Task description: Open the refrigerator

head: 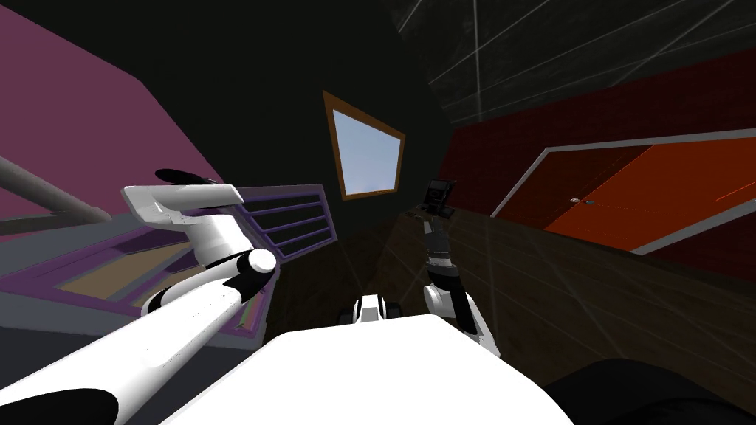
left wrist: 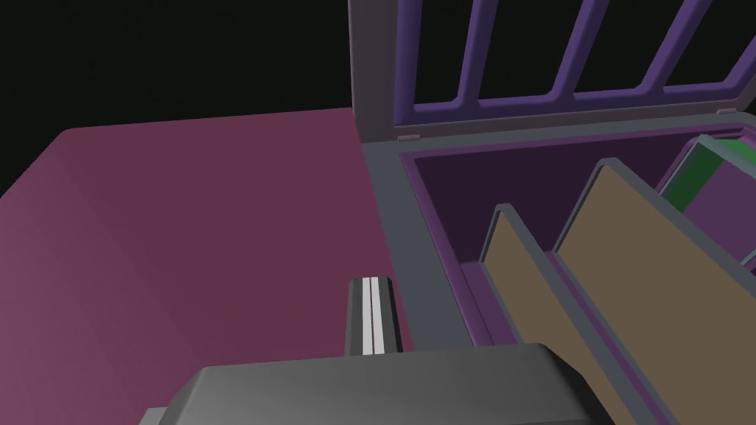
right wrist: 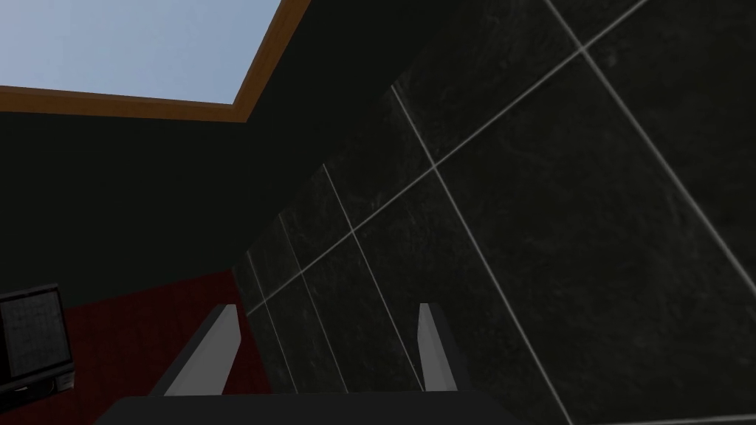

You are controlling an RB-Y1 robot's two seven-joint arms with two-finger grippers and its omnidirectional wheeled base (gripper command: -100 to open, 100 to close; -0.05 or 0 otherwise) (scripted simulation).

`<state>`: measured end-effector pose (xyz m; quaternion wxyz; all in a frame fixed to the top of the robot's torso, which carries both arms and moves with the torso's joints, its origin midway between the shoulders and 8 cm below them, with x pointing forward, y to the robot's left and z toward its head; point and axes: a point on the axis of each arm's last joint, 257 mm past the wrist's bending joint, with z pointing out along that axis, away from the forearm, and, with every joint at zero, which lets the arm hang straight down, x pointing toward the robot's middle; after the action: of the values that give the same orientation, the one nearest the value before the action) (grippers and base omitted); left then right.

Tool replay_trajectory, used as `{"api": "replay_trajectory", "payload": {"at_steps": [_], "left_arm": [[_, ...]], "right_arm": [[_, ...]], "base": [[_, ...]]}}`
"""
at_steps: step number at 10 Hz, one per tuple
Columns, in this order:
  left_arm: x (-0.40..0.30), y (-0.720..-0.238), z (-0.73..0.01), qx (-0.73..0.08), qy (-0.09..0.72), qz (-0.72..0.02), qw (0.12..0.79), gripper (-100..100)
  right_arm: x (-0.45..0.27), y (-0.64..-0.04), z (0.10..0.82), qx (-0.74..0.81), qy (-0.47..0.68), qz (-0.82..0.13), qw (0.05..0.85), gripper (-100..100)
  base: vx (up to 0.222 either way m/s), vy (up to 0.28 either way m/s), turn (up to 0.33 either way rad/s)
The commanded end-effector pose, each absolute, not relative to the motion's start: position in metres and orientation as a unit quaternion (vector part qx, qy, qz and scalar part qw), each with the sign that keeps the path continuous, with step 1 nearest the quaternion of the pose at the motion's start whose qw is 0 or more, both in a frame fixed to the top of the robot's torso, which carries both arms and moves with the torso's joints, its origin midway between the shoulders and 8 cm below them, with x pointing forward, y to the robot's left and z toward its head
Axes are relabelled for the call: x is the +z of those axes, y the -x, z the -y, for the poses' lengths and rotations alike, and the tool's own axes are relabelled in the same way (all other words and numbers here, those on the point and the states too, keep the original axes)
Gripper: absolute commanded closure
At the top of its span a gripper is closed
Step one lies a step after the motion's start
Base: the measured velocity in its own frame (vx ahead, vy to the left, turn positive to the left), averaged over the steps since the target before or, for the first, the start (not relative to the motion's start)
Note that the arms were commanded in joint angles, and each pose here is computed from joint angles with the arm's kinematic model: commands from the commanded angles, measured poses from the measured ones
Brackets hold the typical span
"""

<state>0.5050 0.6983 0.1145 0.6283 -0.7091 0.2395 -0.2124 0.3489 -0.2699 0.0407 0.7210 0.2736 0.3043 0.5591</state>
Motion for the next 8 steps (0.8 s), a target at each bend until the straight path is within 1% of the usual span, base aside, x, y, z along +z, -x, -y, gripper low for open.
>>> {"api": "replay_trajectory", "payload": {"at_steps": [1,3,4,5,6,7,8], "left_arm": [[0.115,-0.487,-0.712,-0.196,0.715,-0.222,0.634,100],[0.117,-0.464,-0.731,-0.175,0.721,-0.198,0.64,100],[0.117,-0.464,-0.731,-0.175,0.721,-0.198,0.64,100],[0.119,-0.452,-0.74,-0.164,0.724,-0.186,0.644,100],[0.119,-0.452,-0.74,-0.164,0.724,-0.186,0.644,100],[0.118,-0.453,-0.739,-0.166,0.724,-0.188,0.643,100],[0.113,-0.475,-0.722,-0.178,0.726,-0.197,0.634,-100]], "right_arm": [[0.041,-0.349,0.27,0.559,-0.274,-0.304,0.721,0],[0.041,-0.349,0.27,0.559,-0.274,-0.304,0.721,0],[0.041,-0.349,0.27,0.559,-0.274,-0.304,0.721,0],[0.041,-0.349,0.27,0.559,-0.274,-0.304,0.721,0],[0.041,-0.349,0.27,0.559,-0.274,-0.304,0.721,0],[0.041,-0.349,0.27,0.559,-0.274,-0.304,0.721,0],[0.041,-0.349,0.27,0.559,-0.273,-0.304,0.721,0]], "base": [[0.227,-0.173,0.028],[0.221,-0.179,0.039],[0.233,-0.157,0.033],[0.274,-0.142,0.026],[0.201,-0.169,0.025],[0.069,-0.083,0.006],[-0.033,0.07,0.109]]}}
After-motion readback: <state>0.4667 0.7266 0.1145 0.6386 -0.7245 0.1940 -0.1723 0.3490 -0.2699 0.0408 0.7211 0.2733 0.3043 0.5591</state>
